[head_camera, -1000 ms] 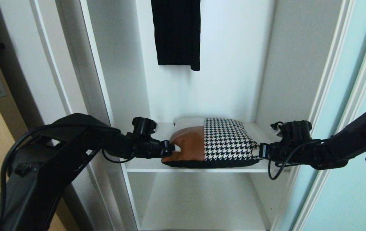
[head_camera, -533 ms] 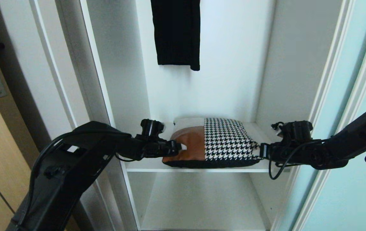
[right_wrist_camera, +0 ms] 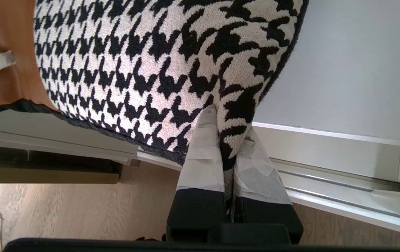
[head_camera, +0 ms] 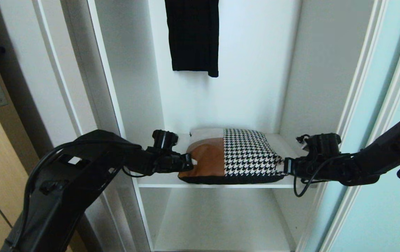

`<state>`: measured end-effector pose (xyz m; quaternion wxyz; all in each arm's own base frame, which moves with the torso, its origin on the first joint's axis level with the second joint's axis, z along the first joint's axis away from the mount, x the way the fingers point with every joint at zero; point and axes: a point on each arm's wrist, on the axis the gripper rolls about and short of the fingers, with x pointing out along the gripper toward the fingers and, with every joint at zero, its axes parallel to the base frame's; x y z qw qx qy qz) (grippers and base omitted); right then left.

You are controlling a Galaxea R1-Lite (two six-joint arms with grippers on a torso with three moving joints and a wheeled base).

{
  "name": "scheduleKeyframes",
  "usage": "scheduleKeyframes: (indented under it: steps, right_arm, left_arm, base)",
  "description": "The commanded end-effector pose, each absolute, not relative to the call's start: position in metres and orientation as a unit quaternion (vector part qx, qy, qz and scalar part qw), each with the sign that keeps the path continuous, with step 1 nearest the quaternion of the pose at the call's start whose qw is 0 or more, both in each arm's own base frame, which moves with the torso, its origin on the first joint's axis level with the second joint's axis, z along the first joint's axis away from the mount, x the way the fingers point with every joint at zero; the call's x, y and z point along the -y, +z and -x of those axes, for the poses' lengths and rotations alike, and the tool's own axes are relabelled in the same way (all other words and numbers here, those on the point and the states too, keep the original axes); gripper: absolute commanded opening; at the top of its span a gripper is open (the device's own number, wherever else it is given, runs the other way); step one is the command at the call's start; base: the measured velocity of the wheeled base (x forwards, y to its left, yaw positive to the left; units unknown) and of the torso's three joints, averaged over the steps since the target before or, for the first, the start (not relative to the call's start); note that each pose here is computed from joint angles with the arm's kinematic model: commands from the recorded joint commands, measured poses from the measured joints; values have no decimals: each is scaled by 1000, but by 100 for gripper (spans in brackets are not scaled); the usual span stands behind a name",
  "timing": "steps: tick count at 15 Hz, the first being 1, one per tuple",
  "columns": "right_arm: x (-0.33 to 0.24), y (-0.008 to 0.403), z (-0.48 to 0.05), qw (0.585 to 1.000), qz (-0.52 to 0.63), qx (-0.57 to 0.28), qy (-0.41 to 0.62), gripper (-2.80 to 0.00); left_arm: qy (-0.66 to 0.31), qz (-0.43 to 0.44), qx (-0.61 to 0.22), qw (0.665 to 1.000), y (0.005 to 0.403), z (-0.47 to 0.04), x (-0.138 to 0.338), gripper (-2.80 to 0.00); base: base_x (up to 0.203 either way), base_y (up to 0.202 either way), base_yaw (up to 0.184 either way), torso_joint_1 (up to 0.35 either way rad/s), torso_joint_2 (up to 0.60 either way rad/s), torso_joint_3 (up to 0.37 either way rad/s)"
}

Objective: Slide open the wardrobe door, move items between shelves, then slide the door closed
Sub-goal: Place the pillow on the lower shelf

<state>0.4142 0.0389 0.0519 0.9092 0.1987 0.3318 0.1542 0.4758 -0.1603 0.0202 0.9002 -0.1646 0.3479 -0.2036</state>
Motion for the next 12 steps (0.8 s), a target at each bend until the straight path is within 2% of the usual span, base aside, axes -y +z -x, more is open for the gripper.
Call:
scheduleKeyframes:
  steps: [1, 3, 6, 12]
  right_arm:
    - [-39, 47, -415, 907, -200, -336, 154, -280]
    - [-41, 49, -416, 908, -198, -334, 157, -280]
    - [-41, 51, -415, 910, -197, -331, 157, -280]
    - [-42, 76, -389, 912, -195, -320, 166, -280]
  left_arm:
    - [-206, 164, -350, 899, 25, -471, 161, -280]
    - [-210, 165, -346, 900, 25, -469, 167, -280]
    - [-175, 152, -310, 922, 29, -470, 176, -280]
    - [-183, 148, -297, 925, 76, -433, 187, -280]
  base:
    - [0, 0, 0, 0, 0, 0]
    - [0, 0, 0, 0, 0, 0]
    - [0, 0, 0, 0, 0, 0]
    - [0, 0, 0, 0, 0, 0]
